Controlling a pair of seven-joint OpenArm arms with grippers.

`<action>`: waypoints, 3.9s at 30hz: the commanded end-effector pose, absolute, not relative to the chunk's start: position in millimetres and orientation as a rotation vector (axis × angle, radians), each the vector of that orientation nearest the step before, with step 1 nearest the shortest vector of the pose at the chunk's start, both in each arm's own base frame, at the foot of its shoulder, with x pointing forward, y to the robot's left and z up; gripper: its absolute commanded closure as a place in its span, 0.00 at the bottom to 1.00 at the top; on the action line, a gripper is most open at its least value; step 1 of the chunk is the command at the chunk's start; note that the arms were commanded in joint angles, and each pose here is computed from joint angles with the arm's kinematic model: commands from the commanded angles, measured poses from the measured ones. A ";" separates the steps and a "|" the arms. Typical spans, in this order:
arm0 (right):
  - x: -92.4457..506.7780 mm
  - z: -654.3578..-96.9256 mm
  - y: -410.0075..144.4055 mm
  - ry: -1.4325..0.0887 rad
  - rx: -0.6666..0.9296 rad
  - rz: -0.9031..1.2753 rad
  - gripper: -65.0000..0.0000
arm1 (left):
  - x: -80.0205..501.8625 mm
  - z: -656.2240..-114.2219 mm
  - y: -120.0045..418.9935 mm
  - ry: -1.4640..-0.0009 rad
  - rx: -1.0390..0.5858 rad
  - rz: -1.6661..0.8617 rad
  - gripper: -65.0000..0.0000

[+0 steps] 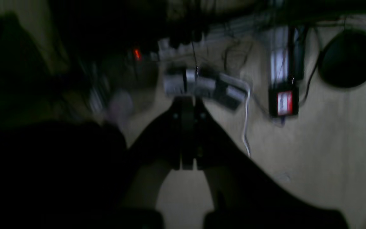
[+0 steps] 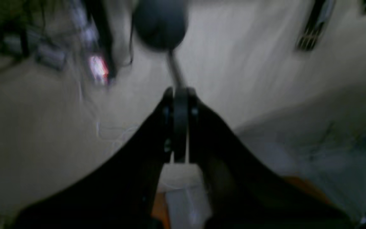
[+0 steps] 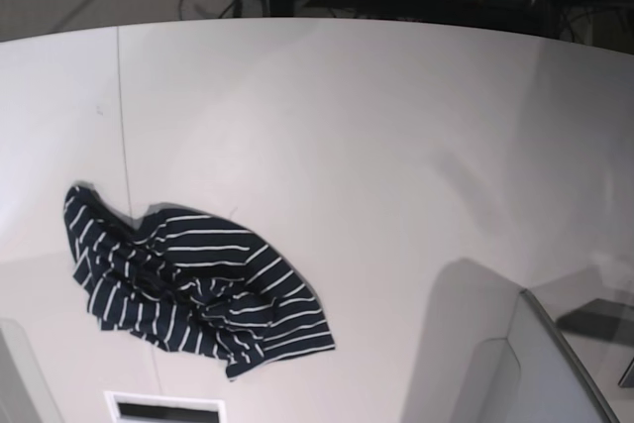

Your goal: Layout the t-shirt on the table in an organized manner, then fold the t-shirt properly

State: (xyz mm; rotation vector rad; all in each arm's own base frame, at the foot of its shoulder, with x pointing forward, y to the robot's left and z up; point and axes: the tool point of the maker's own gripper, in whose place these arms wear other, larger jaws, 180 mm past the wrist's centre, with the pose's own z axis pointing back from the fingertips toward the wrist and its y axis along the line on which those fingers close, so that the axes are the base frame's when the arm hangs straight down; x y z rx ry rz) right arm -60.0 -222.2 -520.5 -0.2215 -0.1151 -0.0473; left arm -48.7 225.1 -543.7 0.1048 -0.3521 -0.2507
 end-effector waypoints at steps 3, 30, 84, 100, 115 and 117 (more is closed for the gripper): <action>-36.1 -483.2 -224.5 -0.200 -0.238 -0.032 1.00 | -31.4 -502.5 219.5 -0.460 0.089 -0.304 1.00; 339.2 -383.4 -122.6 -0.899 0.480 -0.160 0.28 | 228.0 -372.8 183.6 -0.894 -0.098 -0.013 1.00; 294.3 -456.5 -143.8 -0.644 0.499 -0.406 1.00 | 305.1 -396.4 116.8 -0.910 -0.129 -0.235 1.00; 269.6 -468.5 -143.4 -0.562 0.490 -0.389 1.00 | 338.4 -449.9 -71.7 -0.718 -0.345 -0.616 1.00; 197.7 -466.8 -143.5 -0.403 0.437 -0.300 1.00 | 408.5 -449.1 -91.7 -0.946 -0.363 -0.533 1.00; 184.5 -464.0 -141.4 -0.355 0.435 -0.276 1.00 | 417.5 -440.4 -90.5 -0.992 -0.360 -0.523 1.00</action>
